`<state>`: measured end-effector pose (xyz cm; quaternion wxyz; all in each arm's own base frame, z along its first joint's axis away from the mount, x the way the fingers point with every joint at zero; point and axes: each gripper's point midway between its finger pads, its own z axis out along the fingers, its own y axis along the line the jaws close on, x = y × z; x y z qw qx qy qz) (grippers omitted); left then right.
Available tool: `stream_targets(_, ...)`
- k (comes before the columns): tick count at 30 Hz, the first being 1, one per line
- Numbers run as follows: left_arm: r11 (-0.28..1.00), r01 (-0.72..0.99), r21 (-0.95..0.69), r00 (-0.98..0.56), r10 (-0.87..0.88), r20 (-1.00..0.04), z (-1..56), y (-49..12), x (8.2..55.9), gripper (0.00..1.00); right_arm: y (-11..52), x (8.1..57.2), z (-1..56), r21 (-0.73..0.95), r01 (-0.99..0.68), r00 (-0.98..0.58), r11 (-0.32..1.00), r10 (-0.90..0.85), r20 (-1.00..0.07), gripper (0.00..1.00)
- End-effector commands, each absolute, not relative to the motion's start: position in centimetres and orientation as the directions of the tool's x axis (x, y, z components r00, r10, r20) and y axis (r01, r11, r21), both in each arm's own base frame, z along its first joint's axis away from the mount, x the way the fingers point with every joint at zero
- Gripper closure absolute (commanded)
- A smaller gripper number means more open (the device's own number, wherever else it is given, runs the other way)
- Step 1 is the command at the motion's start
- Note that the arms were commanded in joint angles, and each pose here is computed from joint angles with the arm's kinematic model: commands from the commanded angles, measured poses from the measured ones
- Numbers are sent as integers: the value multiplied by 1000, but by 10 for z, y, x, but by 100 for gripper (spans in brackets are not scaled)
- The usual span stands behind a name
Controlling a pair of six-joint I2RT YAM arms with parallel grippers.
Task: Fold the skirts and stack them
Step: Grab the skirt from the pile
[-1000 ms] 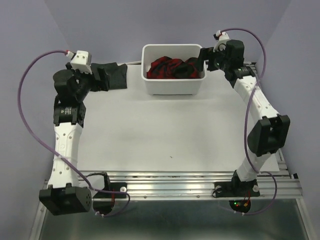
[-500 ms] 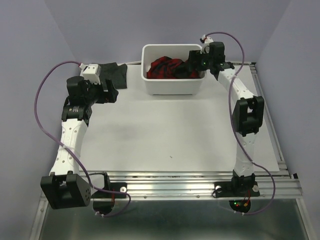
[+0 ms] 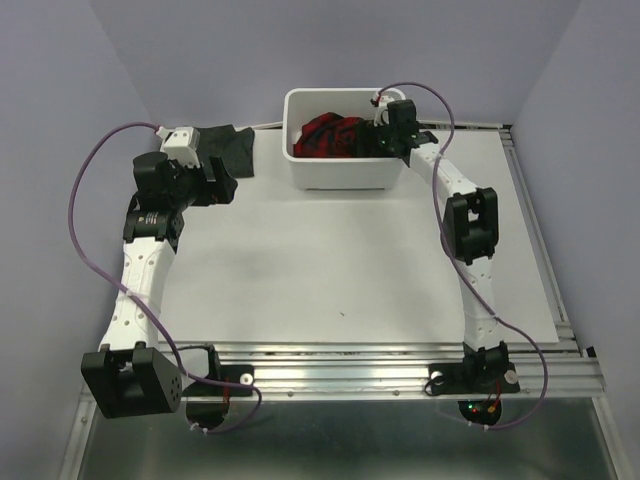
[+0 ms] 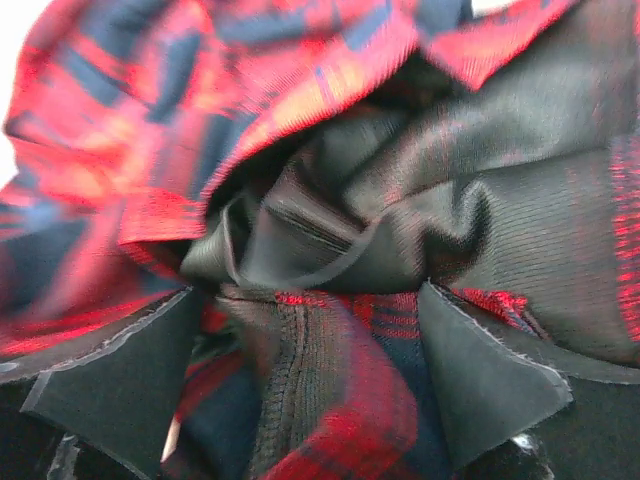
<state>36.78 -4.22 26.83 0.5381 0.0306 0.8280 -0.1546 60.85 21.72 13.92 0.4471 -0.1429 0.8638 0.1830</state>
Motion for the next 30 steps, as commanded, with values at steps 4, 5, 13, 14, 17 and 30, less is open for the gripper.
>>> stream_targets(4,947,243,-211,-349,-118,-930,287,-46,368,1,202,629,115,96,-333,-564,938,-116,-818,21)
stream_targets(5,947,243,-212,-350,-118,-929,287,-46,368,1,203,631,118,94,-335,-555,938,-115,-824,36)
stream_targets(13,941,251,-229,-365,-127,-922,281,-49,368,1,214,646,205,112,-374,-376,921,-40,-926,99)
stream_targets(14,938,256,-232,-364,-128,-923,281,-50,368,1,215,647,223,116,-376,-340,919,-20,-940,99)
stream_targets(17,934,259,-248,-370,-141,-918,280,-52,367,1,219,643,313,138,-406,-140,904,87,-986,99)
stream_targets(30,929,270,-252,-341,-153,-928,284,-54,353,1,164,539,642,161,-450,670,878,451,-589,99)
